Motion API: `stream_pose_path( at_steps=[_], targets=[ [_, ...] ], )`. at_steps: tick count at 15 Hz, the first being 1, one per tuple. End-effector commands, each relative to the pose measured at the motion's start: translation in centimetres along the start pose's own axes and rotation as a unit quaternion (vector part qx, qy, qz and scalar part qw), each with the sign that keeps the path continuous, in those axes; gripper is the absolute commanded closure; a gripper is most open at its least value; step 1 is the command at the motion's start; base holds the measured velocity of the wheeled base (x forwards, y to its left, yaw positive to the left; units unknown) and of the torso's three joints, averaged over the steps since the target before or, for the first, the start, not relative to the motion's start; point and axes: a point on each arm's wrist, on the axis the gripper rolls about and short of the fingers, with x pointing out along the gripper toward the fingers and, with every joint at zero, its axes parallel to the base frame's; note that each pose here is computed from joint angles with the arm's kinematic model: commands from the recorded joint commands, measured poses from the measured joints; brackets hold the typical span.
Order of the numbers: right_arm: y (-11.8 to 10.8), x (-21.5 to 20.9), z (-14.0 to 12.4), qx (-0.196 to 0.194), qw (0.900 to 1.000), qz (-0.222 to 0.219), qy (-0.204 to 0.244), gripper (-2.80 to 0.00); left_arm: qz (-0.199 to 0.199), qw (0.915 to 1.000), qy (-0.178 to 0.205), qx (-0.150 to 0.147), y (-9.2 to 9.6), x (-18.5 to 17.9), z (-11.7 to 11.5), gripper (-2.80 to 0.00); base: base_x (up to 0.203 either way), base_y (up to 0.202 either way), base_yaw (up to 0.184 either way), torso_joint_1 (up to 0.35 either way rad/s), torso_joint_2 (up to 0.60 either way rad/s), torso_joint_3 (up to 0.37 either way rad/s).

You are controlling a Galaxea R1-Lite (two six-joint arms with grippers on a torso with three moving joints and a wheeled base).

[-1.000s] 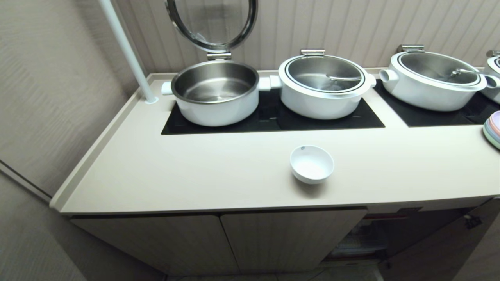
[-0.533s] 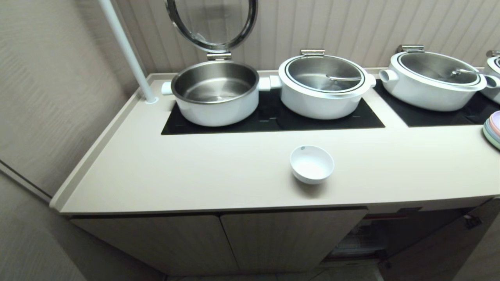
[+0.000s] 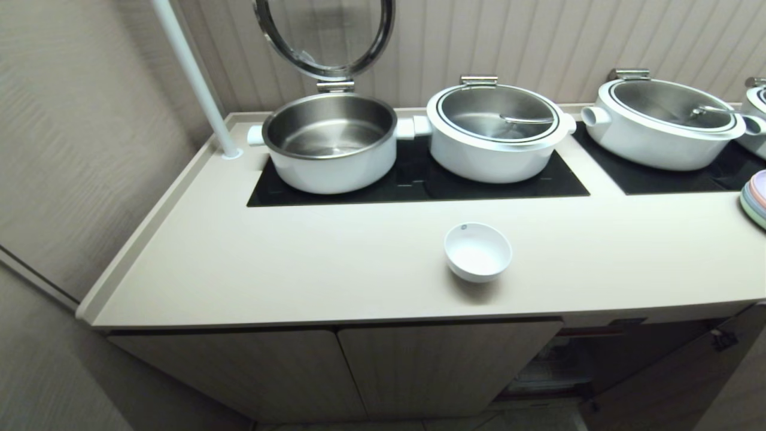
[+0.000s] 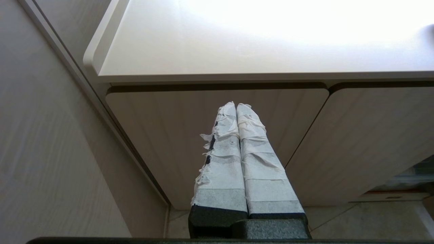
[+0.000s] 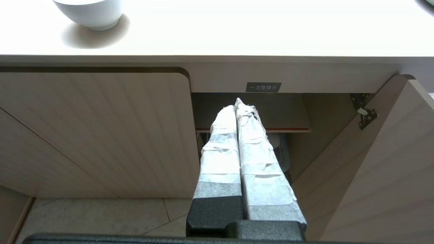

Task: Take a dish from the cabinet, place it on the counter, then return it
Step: Pick up the bowl from the table

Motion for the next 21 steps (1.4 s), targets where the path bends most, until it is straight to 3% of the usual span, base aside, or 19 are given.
stream_pose_path(
  at_steps=[1, 19, 21],
  targets=[
    [0.00, 0.02, -0.01, 0.004, 1.000, 0.000, 0.001, 0.00, 0.000, 1.0000, -0.001, 0.000, 0.00, 0.00, 0.01, 0.00, 0.000, 0.000, 0.000, 0.000, 0.00, 0.000],
    [0.00, 0.02, 0.00, 0.006, 1.000, 0.000, 0.001, 0.00, 0.000, 1.0000, -0.001, 0.000, 0.00, 0.00, 0.01, 0.00, 0.000, 0.000, 0.000, 0.000, 0.00, 0.000],
    [0.00, 0.02, -0.01, -0.009, 1.000, 0.000, 0.001, 0.00, 0.000, 1.0000, -0.001, 0.000, 0.00, 0.00, 0.01, 0.00, 0.000, 0.000, 0.000, 0.000, 0.00, 0.000]
  ],
)
